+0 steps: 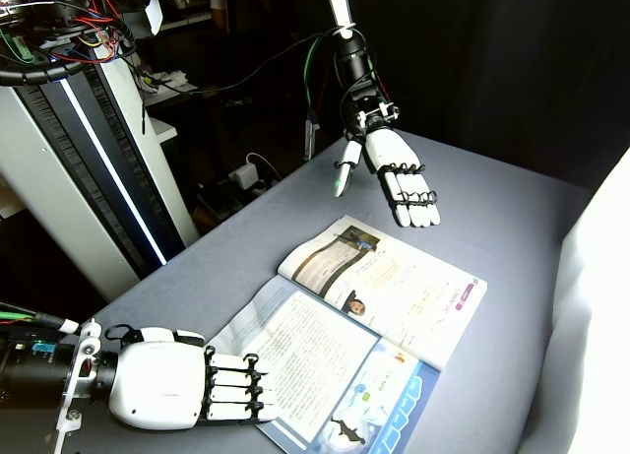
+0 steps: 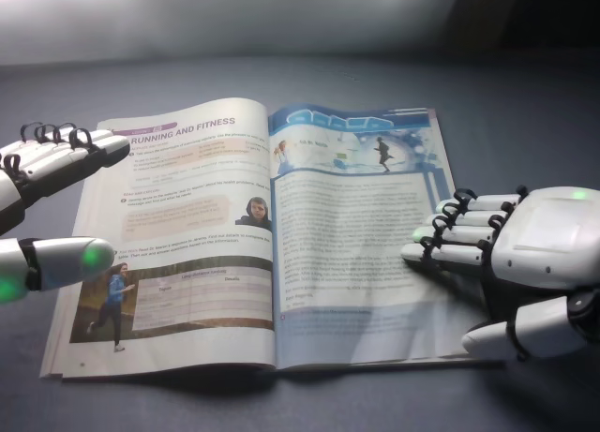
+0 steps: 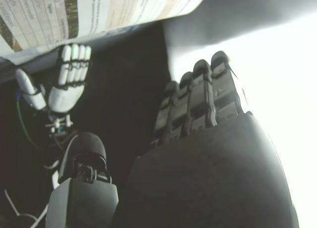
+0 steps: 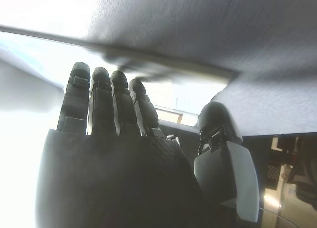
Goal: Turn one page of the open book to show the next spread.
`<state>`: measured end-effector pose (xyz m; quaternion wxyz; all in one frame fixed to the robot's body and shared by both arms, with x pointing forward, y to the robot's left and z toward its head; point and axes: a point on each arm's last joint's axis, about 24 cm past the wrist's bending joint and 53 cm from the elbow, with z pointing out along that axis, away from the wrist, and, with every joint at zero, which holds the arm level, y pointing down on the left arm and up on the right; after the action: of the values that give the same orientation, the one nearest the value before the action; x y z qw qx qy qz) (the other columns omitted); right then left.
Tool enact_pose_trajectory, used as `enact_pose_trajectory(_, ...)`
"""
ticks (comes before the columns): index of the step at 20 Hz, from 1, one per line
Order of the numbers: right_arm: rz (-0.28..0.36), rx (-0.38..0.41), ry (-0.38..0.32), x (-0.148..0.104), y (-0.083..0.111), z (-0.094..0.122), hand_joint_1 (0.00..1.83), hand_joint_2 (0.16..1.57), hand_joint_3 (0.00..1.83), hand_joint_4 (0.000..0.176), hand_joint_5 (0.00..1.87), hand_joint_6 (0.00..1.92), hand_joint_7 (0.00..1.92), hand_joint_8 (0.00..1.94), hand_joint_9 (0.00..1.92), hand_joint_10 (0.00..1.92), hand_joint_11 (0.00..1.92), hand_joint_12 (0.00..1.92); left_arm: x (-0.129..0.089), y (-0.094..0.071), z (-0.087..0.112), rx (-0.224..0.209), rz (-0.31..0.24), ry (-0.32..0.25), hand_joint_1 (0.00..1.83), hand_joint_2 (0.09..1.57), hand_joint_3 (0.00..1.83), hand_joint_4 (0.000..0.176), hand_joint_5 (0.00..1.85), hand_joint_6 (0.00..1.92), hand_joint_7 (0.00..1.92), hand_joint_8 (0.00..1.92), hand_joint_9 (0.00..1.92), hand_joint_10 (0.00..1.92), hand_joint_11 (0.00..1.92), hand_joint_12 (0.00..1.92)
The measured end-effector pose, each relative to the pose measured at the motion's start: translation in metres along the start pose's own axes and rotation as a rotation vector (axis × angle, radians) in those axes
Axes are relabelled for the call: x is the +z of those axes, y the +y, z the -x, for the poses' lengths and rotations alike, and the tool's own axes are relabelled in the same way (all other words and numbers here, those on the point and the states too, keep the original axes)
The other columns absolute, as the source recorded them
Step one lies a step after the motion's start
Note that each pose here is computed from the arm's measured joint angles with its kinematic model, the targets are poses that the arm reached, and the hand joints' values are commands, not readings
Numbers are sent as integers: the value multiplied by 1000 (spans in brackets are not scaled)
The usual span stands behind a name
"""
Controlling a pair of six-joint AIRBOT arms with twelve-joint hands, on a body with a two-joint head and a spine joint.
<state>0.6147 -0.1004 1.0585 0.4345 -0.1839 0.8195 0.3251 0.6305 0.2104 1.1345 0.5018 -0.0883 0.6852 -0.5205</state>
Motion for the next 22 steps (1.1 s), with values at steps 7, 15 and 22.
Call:
enact_pose_trajectory(7,91,14,-49,32,31,12,0,1190,0,0,0,0,0,0,0,0,0,0,-17,21,-13,-33,64,9,0,1231,14,31,0,0,0,0,0,0,0,0)
enact_pose_trajectory(15,281,33,-181,72,98,53,0,1197,0,0,0,0,0,0,0,0,0,0,-20,32,-28,-88,90,21,256,1458,15,2,51,13,0,0,0,0,0,0)
enact_pose_trajectory(22,521,-18,-277,84,193,90,0,1203,0,5,0,0,0,0,0,0,0,0,-19,39,-33,-101,100,36,106,1539,1,14,31,9,0,0,0,0,0,0)
